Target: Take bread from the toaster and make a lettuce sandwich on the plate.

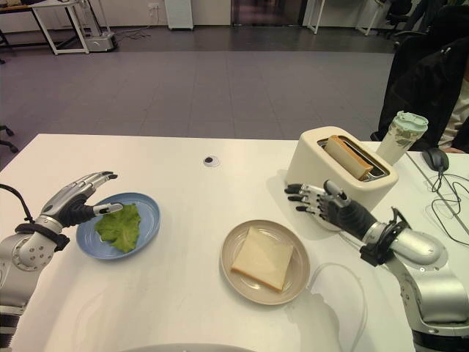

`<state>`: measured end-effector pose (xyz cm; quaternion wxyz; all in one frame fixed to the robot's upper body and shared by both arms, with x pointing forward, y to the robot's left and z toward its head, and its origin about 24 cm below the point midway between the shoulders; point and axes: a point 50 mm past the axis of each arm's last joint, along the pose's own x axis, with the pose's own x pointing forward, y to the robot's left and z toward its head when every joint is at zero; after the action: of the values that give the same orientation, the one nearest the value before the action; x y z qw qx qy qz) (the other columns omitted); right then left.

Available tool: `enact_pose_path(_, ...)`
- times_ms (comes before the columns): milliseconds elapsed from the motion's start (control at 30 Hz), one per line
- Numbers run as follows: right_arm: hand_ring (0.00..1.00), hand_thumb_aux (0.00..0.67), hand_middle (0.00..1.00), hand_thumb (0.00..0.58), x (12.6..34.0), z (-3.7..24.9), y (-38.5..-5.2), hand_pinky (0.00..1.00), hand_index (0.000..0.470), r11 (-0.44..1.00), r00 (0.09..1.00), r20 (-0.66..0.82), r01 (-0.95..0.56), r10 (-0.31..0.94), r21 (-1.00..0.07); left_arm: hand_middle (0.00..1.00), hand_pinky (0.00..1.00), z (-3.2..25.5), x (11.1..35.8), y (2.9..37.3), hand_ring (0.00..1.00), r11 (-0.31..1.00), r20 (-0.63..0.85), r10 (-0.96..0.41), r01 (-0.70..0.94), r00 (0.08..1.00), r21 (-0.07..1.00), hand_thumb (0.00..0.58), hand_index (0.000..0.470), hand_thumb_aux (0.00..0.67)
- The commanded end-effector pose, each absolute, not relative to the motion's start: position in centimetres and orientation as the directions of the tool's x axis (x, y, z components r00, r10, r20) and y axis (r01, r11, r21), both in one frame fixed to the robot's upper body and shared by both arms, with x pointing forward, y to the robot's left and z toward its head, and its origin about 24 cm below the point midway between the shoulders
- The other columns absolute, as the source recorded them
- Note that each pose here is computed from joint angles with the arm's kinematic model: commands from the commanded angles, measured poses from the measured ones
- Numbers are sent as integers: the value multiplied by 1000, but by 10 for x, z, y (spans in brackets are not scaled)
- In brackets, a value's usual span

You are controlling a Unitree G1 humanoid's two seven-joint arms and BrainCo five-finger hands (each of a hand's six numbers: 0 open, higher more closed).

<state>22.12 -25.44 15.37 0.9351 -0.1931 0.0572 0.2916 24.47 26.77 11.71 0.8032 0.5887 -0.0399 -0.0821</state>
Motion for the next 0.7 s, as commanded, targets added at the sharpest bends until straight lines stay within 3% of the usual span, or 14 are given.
enact_pose_path(33, 0, 0, 0, 0, 225, 175, -265, 0, 0, 710, 873, -194, -479, 447, -517, 0, 0, 112, 244, 269, 0, 271, -67, -175, 114, 982, 956, 0, 0, 0)
enact_pose_path(167, 0, 0, 0, 0, 226, 183, -261, 0, 0, 736, 889, -106, -431, 445, -523, 0, 0, 100, 248, 277, 0, 166, -170, -132, 191, 977, 967, 0, 0, 0)
enact_pose_path(367, 0, 0, 0, 0, 219, 164, -246, 0, 0, 836, 888, -20, -440, 459, -328, 0, 0, 90, 257, 277, 0, -114, -343, -72, 334, 936, 936, 0, 0, 0)
enact_pose_path(600, 0, 0, 0, 0, 211, 157, -235, 0, 0, 889, 893, 68, -431, 445, -156, 0, 0, 75, 265, 277, 0, -234, -397, -46, 376, 917, 896, 0, 0, 0)
enact_pose_path(633, 0, 0, 0, 0, 210, 158, -233, 0, 0, 888, 889, 79, -438, 451, -140, 0, 0, 73, 265, 277, 0, -243, -401, -45, 379, 915, 893, 261, 122, 173)
enact_pose_path(667, 0, 0, 0, 0, 209, 159, -232, 0, 0, 887, 886, 86, -443, 455, -128, 0, 0, 71, 266, 278, 0, -251, -405, -43, 382, 913, 889, 460, 256, 365)
enact_pose_path(700, 0, 0, 0, 0, 209, 159, -231, 0, 0, 887, 885, 90, -445, 457, -122, 0, 0, 69, 266, 279, 0, -259, -410, -42, 386, 911, 885, 543, 352, 502)
